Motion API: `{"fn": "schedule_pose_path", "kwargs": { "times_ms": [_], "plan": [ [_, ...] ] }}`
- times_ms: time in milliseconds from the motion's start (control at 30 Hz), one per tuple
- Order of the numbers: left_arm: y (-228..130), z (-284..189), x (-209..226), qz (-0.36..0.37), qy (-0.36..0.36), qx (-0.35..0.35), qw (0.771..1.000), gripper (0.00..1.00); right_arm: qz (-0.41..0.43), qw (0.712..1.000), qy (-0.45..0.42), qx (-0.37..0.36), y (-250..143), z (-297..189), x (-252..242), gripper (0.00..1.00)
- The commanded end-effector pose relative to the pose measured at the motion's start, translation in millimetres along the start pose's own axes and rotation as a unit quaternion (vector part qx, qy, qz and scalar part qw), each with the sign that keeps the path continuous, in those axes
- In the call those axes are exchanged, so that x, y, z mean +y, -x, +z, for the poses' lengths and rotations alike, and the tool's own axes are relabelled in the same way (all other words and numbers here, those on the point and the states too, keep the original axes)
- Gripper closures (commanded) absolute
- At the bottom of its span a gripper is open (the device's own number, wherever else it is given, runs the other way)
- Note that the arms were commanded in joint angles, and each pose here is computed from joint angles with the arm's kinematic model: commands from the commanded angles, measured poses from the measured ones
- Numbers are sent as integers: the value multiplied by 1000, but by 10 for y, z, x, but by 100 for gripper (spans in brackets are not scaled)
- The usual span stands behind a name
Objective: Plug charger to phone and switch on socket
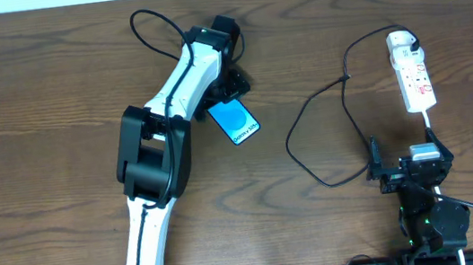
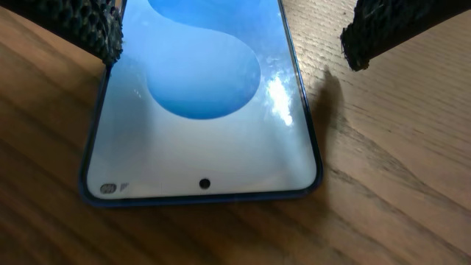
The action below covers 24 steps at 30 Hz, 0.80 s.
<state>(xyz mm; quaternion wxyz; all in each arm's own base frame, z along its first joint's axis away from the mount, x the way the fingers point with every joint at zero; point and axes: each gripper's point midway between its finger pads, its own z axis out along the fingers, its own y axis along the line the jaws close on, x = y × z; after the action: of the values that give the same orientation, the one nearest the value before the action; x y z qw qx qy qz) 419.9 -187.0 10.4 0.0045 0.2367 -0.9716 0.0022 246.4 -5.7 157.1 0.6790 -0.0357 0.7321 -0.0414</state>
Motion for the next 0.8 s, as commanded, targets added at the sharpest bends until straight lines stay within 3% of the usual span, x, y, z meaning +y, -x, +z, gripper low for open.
{"fn": "schedule_pose_path", "kwargs": {
  "times_ms": [0,400,767],
  "plan": [
    [-124,85,-2,-3,-13,43,999,2,7,1000,-3,1,-7,-2,-11,1],
    [-70,-131,-93,-7,-44,34,998,2,7,1000,-3,1,-7,-2,-11,1],
    [-109,65,-98,-25,-33,25,999,2,7,1000,-3,1,-7,-2,-11,1]
  ]
}}
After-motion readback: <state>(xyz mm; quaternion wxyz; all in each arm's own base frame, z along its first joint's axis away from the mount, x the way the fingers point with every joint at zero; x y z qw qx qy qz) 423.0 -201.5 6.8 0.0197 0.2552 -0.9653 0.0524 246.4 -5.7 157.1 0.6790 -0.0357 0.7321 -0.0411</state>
